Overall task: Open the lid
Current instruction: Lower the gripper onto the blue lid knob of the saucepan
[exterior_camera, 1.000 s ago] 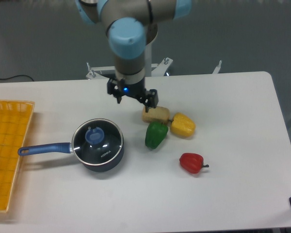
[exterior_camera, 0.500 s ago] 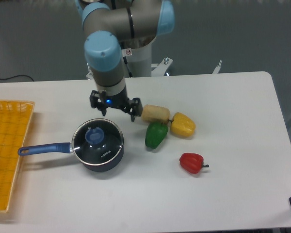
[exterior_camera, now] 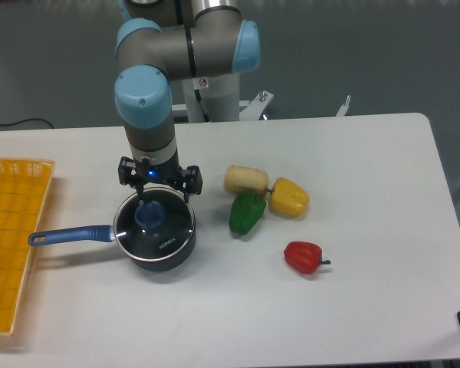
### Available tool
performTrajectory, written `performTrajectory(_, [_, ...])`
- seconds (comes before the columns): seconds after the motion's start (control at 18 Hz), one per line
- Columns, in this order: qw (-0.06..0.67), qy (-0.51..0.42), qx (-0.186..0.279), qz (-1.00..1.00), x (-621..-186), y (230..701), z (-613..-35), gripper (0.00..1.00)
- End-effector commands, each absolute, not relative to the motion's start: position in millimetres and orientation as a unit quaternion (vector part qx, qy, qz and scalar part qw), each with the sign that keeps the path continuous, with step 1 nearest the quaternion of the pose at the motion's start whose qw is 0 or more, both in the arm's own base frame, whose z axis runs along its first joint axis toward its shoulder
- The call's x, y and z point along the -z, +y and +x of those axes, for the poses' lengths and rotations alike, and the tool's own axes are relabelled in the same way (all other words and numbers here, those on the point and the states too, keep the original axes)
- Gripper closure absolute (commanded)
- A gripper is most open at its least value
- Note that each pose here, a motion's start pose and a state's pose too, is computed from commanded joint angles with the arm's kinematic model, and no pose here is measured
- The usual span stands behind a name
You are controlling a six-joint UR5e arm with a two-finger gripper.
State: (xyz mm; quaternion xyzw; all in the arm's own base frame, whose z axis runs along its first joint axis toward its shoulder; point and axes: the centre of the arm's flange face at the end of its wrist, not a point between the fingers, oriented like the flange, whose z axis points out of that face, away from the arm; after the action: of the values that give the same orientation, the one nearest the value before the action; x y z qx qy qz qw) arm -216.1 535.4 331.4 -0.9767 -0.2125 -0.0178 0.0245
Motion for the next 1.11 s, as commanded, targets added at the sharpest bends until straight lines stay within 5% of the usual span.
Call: performTrajectory(1.11, [0.020,-0.248,0.014,-0.968,-310,571,-203,0.00])
